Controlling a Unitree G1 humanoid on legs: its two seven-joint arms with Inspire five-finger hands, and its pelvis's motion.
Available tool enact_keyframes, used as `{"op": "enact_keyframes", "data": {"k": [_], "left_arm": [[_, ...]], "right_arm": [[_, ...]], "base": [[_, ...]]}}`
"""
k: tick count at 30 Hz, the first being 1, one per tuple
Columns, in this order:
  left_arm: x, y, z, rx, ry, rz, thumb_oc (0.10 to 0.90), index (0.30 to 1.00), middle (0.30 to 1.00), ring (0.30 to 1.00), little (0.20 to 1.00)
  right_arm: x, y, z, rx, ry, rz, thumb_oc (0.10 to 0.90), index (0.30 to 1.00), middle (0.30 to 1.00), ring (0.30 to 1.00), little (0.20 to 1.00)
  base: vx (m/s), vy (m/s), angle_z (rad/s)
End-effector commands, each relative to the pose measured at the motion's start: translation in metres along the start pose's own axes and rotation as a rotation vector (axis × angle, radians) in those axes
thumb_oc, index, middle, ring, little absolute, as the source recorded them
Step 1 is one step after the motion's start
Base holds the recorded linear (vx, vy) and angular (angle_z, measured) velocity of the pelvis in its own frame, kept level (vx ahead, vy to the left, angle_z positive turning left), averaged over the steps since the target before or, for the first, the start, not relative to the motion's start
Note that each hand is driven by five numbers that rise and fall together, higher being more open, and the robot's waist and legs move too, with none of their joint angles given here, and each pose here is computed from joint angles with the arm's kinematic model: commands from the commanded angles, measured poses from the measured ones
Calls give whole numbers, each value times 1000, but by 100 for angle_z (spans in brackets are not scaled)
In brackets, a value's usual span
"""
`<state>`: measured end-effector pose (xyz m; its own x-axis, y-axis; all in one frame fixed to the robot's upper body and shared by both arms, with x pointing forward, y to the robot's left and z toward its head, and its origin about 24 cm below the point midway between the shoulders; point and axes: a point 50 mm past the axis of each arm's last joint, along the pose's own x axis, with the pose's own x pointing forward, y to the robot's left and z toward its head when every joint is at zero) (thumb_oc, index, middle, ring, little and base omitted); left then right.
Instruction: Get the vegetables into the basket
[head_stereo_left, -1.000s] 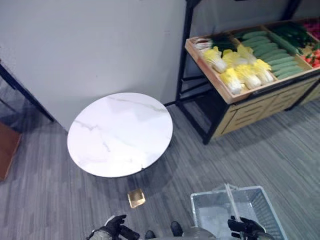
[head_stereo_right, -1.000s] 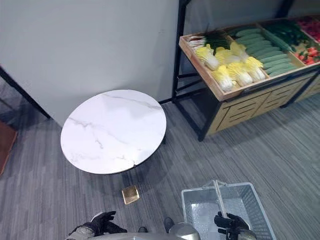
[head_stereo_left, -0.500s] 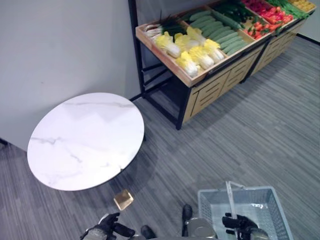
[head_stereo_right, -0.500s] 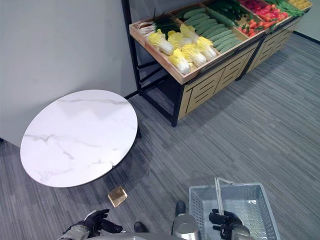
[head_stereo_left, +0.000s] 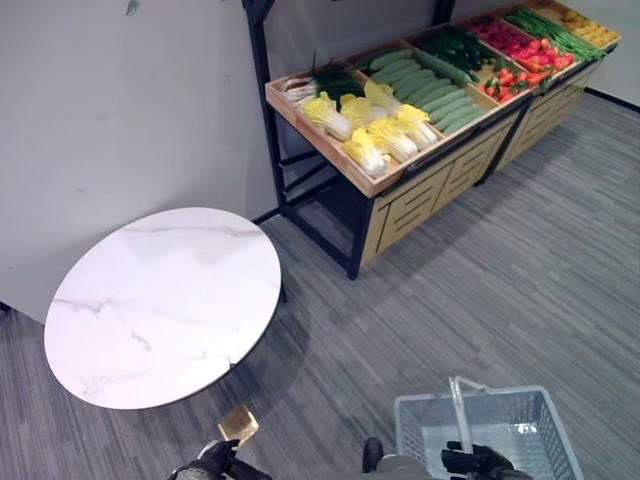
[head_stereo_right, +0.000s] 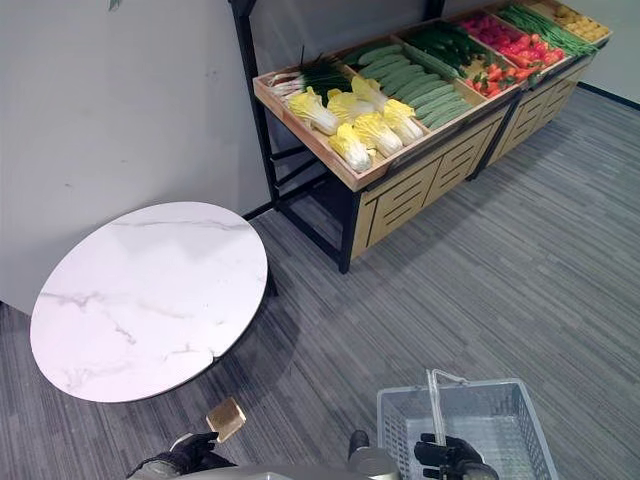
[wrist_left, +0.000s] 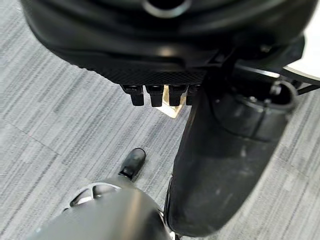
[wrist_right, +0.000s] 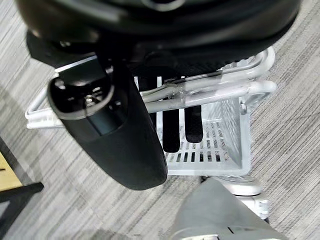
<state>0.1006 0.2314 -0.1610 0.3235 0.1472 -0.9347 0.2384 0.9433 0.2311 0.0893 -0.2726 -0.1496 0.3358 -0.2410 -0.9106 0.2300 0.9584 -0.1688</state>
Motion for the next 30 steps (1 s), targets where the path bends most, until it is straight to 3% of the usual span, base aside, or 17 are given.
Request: {"op": "enact_keyframes", "data": {"k": [1, 9, 14, 30], "left_arm": [[1, 8, 4, -5, 9, 35, 900, 1000, 1000, 1000, 1000], [2, 6, 22, -117, -62, 33, 900, 1000, 1000, 1000, 1000], [2, 2, 14, -83, -40, 11, 900, 1000, 1000, 1000, 1000], [-2, 31, 2, -13, -13, 97, 900, 1000, 1000, 1000, 1000]], "right_arm": [[3, 15, 29, -16, -101, 48, 400, 300, 300, 300, 300], [3, 9, 28, -85, -90, 26, 400, 300, 300, 300, 300], [4, 10, 30, -93, -80, 32, 400, 300, 300, 300, 300], [5, 26, 52, -63, -150, 82, 400, 300, 300, 300, 300]], "base": [[138, -242, 12], [57, -49, -8], [45, 266, -51], [-2, 184, -65]]}}
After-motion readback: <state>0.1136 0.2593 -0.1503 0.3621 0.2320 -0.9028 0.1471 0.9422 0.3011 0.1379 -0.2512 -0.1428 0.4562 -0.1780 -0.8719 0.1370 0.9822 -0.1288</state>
